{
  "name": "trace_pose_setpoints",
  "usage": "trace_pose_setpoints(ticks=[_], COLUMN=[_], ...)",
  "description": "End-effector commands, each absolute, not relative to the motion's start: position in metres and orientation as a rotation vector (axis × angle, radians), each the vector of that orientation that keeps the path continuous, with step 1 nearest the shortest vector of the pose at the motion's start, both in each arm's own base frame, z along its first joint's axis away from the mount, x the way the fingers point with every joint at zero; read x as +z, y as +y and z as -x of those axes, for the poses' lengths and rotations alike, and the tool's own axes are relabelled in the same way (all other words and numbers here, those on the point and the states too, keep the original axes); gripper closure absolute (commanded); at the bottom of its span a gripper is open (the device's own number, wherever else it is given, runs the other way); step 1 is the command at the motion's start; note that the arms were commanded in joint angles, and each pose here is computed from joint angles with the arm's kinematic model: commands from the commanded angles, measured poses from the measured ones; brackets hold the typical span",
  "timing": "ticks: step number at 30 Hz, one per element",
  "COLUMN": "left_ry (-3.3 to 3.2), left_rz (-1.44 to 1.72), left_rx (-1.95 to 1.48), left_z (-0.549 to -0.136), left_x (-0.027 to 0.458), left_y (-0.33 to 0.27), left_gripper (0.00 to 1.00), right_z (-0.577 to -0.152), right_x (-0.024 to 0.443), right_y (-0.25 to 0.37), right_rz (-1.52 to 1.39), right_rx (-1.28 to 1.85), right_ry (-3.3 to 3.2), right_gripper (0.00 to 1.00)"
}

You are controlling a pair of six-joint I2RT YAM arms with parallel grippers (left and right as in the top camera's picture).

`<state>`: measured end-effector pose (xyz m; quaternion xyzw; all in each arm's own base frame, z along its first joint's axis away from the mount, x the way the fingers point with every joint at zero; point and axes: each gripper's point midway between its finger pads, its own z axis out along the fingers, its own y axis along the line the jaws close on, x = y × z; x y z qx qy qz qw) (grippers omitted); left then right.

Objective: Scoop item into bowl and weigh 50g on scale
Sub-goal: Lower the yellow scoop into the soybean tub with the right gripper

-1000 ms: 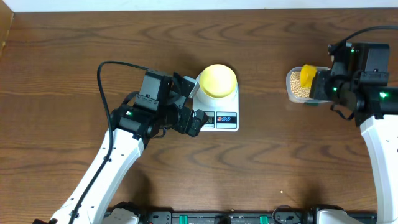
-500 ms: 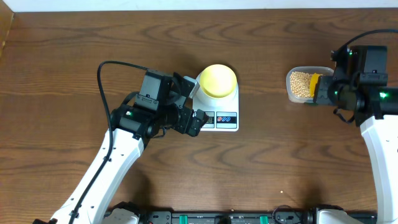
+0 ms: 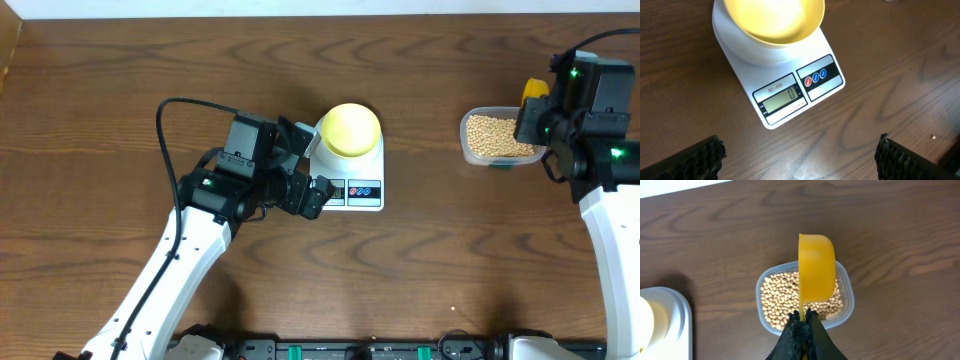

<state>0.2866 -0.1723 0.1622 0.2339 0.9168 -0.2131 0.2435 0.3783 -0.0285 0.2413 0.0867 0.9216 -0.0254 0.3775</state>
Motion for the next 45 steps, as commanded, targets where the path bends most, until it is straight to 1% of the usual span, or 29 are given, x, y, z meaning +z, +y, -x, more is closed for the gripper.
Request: trace_pose_setpoints(ticks=[1, 8, 13, 23, 26, 30, 35, 45], left_ry=[2.511, 2.511, 2.511, 2.511, 2.511, 2.511, 2.511, 2.511], left_rz=[-0.631, -0.631, -0.631, -0.631, -0.631, -0.631, -0.631, -0.631], left_rx=[-0.576, -0.576, -0.576, -0.576, -0.576, -0.576, -0.576, -0.576], left_z=[-0.287, -0.287, -0.287, -0.287, -0.287, -0.287, -0.287, -0.287], left_x=[0.161, 0.161, 0.161, 0.161, 0.161, 0.161, 0.161, 0.161], left_y=[-0.172, -0.172, -0.172, -0.172, -0.172, -0.172, -0.172, -0.172], left_gripper=[0.02, 0.02, 0.02, 0.02, 0.02, 0.02, 0.02, 0.02], right_z=[-0.38, -0.381, -0.382, -0.393, -0.392, -0.396, -0.396, -0.398], right_x=[0.247, 0.242, 0.217, 0.166, 0.159, 0.156, 0.142, 0.136], right_y=[-0.036, -0.036, -0.025, -0.041, -0.047, -0.041, -0.051, -0.054], right_rz=[-0.226, -0.23, -0.131, -0.212, -0.213, -0.129, -0.159, -0.165], right_rx=[-0.112, -0.083, 0.027, 0.16, 0.153, 0.203, 0.161, 0.159], right_ry=[2.344, 2.361, 2.457, 2.578, 2.598, 2.595, 2.633, 2.638], right_gripper=[0.99, 0.99, 0.99, 0.99, 0.99, 0.99, 0.99, 0.99])
